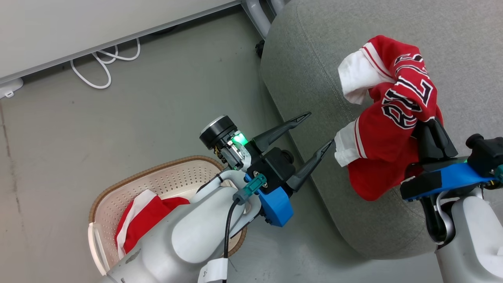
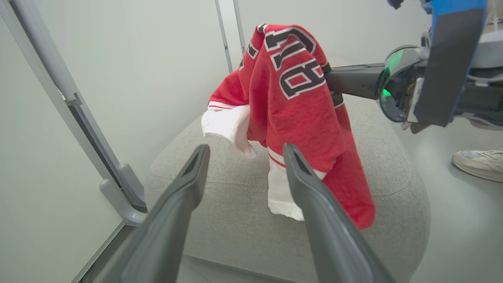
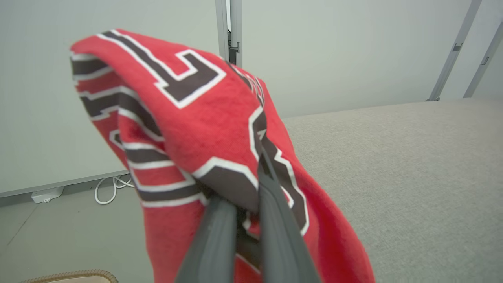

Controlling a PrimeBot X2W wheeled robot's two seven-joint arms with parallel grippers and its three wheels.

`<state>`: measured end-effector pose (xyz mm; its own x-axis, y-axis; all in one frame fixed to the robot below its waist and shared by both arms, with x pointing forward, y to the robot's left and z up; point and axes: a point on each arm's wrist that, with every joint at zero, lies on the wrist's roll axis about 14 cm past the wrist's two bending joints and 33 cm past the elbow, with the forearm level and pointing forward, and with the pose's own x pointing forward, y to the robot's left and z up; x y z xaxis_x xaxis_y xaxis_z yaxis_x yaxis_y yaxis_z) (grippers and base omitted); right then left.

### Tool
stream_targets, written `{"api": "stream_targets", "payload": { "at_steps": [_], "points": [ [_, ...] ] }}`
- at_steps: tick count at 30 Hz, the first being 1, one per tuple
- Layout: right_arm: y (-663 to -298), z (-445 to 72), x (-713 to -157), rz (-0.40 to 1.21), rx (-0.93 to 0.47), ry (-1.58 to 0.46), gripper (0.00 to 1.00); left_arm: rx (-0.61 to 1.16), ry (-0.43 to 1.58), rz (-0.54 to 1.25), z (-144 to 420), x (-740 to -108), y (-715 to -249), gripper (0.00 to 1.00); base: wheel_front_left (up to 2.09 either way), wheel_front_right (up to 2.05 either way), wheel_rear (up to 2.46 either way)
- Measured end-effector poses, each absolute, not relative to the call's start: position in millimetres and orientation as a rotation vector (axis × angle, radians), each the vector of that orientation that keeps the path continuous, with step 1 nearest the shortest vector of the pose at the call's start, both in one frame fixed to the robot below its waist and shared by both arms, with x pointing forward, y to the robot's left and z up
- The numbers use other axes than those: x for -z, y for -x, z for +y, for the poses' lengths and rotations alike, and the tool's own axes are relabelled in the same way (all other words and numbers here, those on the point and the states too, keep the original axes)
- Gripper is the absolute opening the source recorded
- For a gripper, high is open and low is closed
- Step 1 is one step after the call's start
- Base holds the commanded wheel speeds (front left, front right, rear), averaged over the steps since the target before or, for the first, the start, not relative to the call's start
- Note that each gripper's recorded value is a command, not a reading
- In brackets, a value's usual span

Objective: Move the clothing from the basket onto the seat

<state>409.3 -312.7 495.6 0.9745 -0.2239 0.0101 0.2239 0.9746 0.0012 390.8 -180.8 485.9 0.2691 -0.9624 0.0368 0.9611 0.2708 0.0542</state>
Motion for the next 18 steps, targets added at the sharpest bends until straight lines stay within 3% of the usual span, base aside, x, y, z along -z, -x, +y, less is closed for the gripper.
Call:
{"api": "stream_targets", "payload": {
  "at_steps": [11,18],
  "points": [
    [-409.6,-314.7,-492.0,-0.007,0.245,-0.001,0.00,1.304,-0.014,-0.054,-182.4,-477.7,-396.7,1.00,0.00,0.00,0.00],
    [-437.4,-317.4,-519.6,-0.091,0.227,0.053,0.00,1.298,-0.005,-0.060,-181.6,-470.2,-412.0,1.00,0.00,0.00,0.00]
  ]
}}
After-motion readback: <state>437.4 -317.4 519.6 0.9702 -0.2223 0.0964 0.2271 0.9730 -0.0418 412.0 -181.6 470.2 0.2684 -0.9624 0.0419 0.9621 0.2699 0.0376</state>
